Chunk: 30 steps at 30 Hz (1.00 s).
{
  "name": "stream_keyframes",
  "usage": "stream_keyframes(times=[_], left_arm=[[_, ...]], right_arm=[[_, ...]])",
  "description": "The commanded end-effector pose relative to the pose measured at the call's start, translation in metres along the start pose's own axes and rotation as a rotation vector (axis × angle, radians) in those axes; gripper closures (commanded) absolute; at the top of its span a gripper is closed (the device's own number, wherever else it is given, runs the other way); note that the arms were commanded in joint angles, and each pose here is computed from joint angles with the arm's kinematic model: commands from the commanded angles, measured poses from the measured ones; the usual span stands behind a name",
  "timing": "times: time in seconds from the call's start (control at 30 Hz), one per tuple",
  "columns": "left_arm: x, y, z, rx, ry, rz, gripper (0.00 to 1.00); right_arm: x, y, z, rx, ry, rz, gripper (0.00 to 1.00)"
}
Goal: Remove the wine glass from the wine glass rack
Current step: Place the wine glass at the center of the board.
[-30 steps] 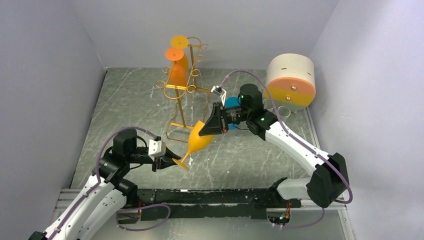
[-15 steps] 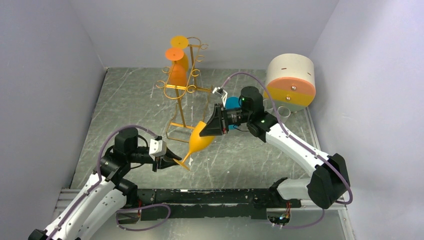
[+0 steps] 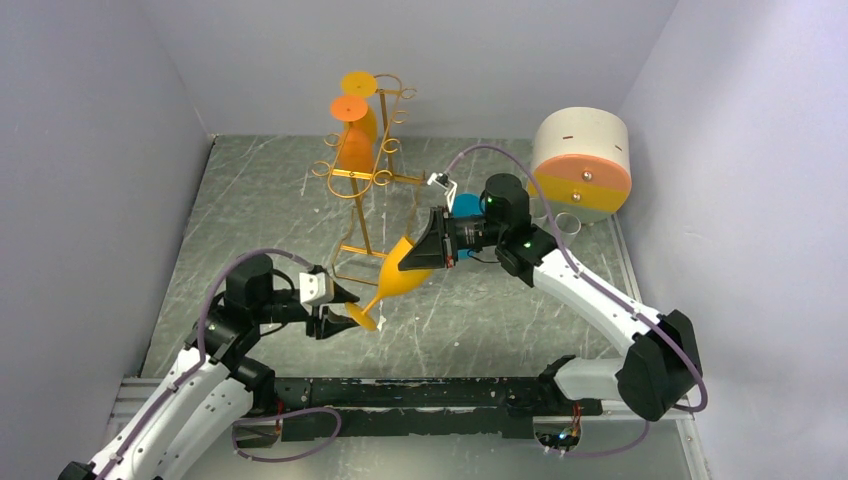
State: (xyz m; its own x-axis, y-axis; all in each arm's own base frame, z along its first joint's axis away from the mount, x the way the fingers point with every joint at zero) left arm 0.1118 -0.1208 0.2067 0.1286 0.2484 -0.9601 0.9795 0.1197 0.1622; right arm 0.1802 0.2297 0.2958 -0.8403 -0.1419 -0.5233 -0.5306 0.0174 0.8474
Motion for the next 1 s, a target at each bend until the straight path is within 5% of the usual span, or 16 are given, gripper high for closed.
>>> stream_keyframes(times=[0.0, 0.23, 0.47, 0.63, 0.97], left_arm=[[-0.014, 0.004, -0.005, -0.053, -0.037, 0.057, 0.44], [-0.021, -0.001, -0.008, -0.057, -0.080, 0.085, 0.23], [-0.024, 0.004, -0.011, -0.138, -0.072, 0.059, 0.20], [-0.025, 0.018, -0.016, -0.366, -0.048, -0.054, 0.13], [-0.018, 0.049, -0.064, -1.185, 0.019, -0.396, 0.00]], right_arm=[[-0.002, -0.006, -0.007, 0.143, -0.098, -0.054, 1.00], [0.001, -0.012, -0.013, 0.250, -0.179, -0.062, 1.00], [0.005, -0.022, -0.018, 0.366, -0.209, -0.032, 1.00], [0.009, -0.023, -0.025, 0.483, -0.234, -0.041, 1.00], [0.024, -0.039, -0.057, 0.955, -0.349, -0.050, 1.00]])
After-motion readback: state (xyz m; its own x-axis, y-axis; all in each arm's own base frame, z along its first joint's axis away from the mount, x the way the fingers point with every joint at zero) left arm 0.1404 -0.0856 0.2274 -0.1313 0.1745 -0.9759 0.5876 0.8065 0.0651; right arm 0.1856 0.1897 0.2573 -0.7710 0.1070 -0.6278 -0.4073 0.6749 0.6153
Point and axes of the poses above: each gripper's point midway between its finger pads, its own z axis out along the fingers, its own y axis along the line the jaws close on, x = y × z, the point moved 9 cm from there along -z, back along the fingers, and after that the axes turned 10 degrees about z, right-handed, at the moved point
